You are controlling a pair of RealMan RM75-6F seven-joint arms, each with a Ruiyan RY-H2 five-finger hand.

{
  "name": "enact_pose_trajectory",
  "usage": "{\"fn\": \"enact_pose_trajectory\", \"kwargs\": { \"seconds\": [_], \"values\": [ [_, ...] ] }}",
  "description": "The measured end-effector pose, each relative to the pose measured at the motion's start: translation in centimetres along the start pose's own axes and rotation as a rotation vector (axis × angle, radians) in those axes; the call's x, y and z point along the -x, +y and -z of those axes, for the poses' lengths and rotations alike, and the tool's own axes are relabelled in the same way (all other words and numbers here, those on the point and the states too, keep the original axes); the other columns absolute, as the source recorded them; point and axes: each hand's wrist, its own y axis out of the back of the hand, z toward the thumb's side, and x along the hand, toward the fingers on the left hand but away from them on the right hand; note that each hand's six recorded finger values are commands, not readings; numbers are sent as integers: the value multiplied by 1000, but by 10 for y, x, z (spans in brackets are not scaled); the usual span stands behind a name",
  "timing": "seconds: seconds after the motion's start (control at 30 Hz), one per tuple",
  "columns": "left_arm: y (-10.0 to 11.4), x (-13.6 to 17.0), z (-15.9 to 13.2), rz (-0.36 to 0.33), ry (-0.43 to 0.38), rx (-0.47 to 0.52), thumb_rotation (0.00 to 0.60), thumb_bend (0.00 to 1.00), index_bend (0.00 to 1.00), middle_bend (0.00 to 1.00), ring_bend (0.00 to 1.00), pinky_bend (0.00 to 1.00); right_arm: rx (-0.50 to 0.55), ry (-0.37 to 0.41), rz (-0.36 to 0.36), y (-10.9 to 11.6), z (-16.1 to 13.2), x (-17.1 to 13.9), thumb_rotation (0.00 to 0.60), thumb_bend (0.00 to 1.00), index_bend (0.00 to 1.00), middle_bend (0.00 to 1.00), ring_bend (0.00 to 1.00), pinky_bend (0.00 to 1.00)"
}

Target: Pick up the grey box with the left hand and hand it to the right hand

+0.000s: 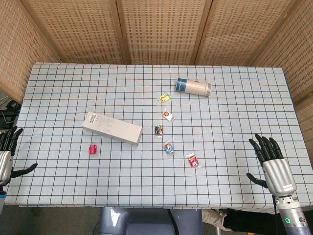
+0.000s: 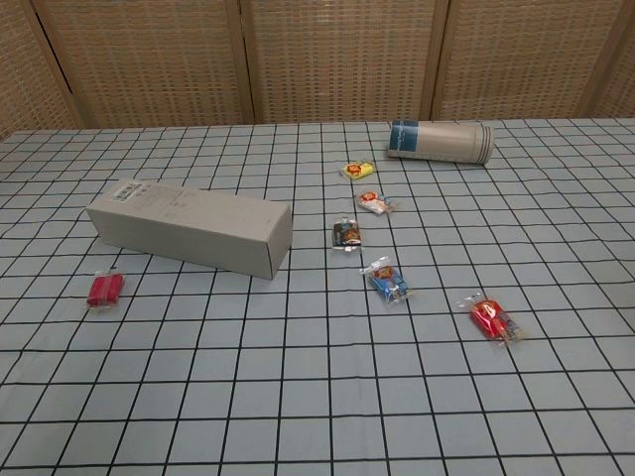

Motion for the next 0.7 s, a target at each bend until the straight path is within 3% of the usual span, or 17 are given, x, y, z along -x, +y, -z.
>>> {"fn": "enact_pose_trajectory", "kwargs": {
  "seconds": [0.37,0.7],
  "values": [
    [-9,-18,-11,59,-63,-30,600,0,0,0,0,0,11,-10,7,4,3,-1,600,0,0,0,0,0],
    [-15,-108,-67,108,-286,-159,600,0,0,0,0,0,-5,-48,22,7,10,2,600,0,0,0,0,0]
  ]
}}
